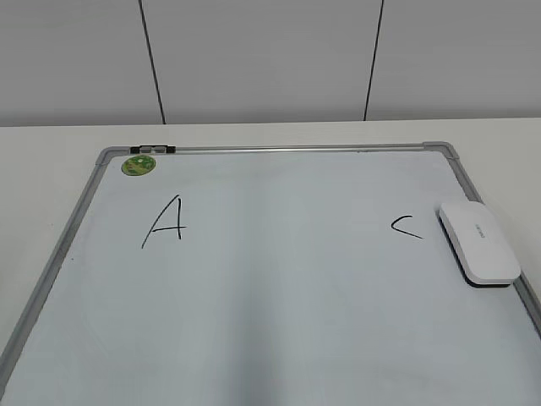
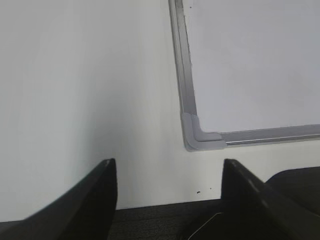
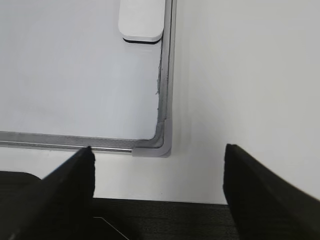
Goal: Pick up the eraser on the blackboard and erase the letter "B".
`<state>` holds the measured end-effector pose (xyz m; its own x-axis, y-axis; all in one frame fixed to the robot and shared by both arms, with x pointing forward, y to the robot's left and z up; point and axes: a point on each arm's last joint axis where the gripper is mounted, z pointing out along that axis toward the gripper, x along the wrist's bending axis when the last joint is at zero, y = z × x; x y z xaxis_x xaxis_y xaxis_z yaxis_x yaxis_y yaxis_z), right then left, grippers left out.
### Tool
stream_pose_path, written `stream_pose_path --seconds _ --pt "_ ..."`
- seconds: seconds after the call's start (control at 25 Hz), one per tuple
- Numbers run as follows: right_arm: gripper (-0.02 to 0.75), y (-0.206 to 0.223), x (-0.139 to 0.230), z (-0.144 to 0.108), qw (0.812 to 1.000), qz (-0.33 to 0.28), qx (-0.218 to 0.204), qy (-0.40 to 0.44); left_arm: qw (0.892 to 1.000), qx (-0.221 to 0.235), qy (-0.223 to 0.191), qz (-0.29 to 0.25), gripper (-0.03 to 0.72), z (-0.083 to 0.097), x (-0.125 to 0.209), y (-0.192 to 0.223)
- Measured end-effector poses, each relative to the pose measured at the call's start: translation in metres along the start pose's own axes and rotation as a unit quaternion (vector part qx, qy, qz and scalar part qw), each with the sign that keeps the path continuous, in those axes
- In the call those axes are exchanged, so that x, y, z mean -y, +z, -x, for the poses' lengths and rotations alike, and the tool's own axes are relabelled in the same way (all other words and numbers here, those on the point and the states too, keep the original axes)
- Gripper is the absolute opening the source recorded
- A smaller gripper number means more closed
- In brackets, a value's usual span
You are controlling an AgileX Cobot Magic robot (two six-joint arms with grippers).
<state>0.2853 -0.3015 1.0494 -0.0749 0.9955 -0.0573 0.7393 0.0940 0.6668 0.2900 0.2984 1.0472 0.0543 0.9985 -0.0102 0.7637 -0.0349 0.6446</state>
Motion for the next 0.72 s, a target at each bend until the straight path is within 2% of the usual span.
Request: stream_pose_path --seconds 0.72 --pt "0.591 0.0005 0.0003 -0.0025 1.0 0.0 -0.013 -0.022 1.0 0.003 0.004 0.002 0.481 0.0004 0.0003 -0.0006"
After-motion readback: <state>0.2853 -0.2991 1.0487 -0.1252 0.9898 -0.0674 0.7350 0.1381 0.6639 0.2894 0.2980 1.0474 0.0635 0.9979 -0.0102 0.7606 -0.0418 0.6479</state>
